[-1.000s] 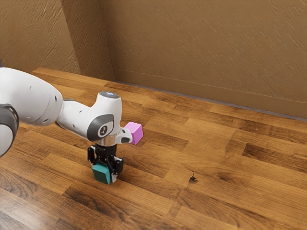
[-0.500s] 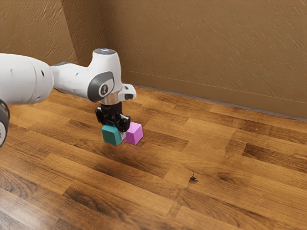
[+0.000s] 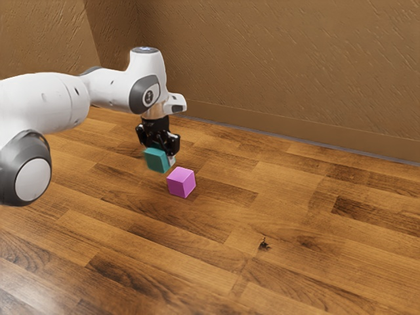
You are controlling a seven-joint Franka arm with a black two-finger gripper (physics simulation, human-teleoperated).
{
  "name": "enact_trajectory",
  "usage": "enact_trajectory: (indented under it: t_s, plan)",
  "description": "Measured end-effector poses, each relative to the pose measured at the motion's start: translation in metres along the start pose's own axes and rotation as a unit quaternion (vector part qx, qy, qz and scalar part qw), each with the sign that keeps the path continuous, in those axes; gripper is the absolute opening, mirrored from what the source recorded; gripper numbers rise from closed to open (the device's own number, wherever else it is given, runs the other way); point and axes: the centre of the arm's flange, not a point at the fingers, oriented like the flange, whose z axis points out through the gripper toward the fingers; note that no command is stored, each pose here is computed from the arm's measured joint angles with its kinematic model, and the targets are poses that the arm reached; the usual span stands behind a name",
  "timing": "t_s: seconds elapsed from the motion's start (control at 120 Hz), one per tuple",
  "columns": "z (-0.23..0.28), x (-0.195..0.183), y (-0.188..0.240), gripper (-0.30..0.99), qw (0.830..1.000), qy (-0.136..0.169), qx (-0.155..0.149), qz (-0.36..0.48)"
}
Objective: Pick up the blue block with one arm, and put the blue block on the pink block with one arm
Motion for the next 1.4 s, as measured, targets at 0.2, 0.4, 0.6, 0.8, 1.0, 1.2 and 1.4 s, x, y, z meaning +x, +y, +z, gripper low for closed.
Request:
enact_trajectory:
  t_s: [0.2,0.4,0.6,0.8,1.0,1.2,1.4]
  plan:
    - [0.021,0.016,0.009,0.39,1.0,-0.01,-0.006,0.021]
    - [0.021,0.029,0.019,0.39,0.999,-0.001,-0.014,0.039]
    - [0.04,0.038,0.02,0.42,0.999,-0.006,-0.021,0.046]
    - [0.035,0.04,0.024,0.57,0.998,-0.003,-0.021,0.057]
    - [0.004,0.037,0.032,0.64,0.997,-0.005,-0.003,0.076]
    - [-0.094,0.007,0.046,0.67,0.995,0.017,0.016,0.097]
    - [-0.166,-0.078,0.023,0.68,0.995,0.0,0.03,0.091]
